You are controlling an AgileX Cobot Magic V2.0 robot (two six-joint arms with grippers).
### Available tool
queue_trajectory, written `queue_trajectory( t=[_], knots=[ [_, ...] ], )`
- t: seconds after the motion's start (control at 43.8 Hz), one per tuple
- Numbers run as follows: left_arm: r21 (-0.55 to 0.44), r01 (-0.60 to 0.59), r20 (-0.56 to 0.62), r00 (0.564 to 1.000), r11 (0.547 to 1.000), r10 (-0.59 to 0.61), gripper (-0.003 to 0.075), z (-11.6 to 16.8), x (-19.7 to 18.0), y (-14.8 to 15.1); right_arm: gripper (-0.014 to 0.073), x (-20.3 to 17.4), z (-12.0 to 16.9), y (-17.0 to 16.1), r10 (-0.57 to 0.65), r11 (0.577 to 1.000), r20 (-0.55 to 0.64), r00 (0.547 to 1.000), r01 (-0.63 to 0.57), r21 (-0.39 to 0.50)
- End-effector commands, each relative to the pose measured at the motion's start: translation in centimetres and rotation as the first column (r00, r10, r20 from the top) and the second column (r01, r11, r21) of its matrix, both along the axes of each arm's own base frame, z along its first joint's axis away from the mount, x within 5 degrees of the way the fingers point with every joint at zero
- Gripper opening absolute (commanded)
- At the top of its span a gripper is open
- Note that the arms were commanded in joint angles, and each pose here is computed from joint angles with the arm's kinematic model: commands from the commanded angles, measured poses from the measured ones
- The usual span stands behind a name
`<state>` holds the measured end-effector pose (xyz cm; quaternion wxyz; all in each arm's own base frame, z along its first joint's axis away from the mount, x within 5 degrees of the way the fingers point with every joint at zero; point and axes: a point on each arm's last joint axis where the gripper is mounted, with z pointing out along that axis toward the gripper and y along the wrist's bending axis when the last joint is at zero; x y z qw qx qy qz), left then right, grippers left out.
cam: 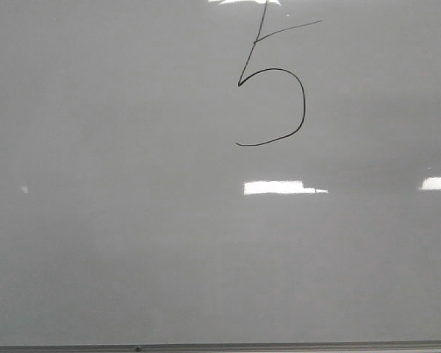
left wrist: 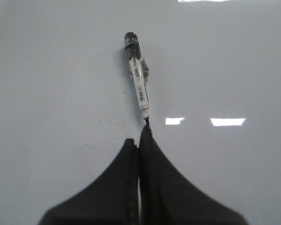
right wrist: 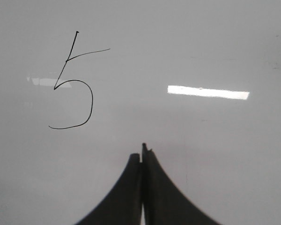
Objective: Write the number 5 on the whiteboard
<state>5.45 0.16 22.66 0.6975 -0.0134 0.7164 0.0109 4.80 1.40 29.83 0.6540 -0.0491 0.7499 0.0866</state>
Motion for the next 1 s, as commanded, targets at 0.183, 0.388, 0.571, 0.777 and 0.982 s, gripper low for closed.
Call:
queue_trajectory(
  t=[0.183, 0.388, 0.571, 0.777, 0.982],
  knots=[
    [-0.004, 0.005, 0.033, 0.999, 1.000, -0.005, -0.0020, -2.4, 0.1, 0.0, -0.0062, 0.1, 1.4, -0.1, -0.021, 1.000, 0.087, 0.996, 0.019, 0.024],
    [-0.012, 0.004, 0.057, 0.998, 1.000, -0.003, -0.0020, -2.2, 0.1, 0.0, -0.0062, 0.1, 1.4, -0.1, -0.021, 1.000, 0.087, 0.996, 0.019, 0.024],
    [-0.012, 0.004, 0.057, 0.998, 1.000, -0.003, -0.0020, -2.2, 0.1, 0.0, -0.0062, 0.1, 1.4, -0.1, -0.021, 1.000, 0.087, 0.996, 0.019, 0.024],
    [-0.012, 0.004, 0.057, 0.998, 1.000, -0.003, -0.0020, -2.2, 0.1, 0.0, -0.0062, 0.1, 1.4, -0.1, -0.021, 1.000, 0.087, 0.996, 0.019, 0.024],
    [-0.012, 0.004, 0.057, 0.998, 1.000, -0.003, -0.0020, -2.2, 0.1, 0.0, -0.0062, 0.1, 1.4, -0.1, -0.021, 1.000, 0.087, 0.996, 0.019, 0.024]
  ],
)
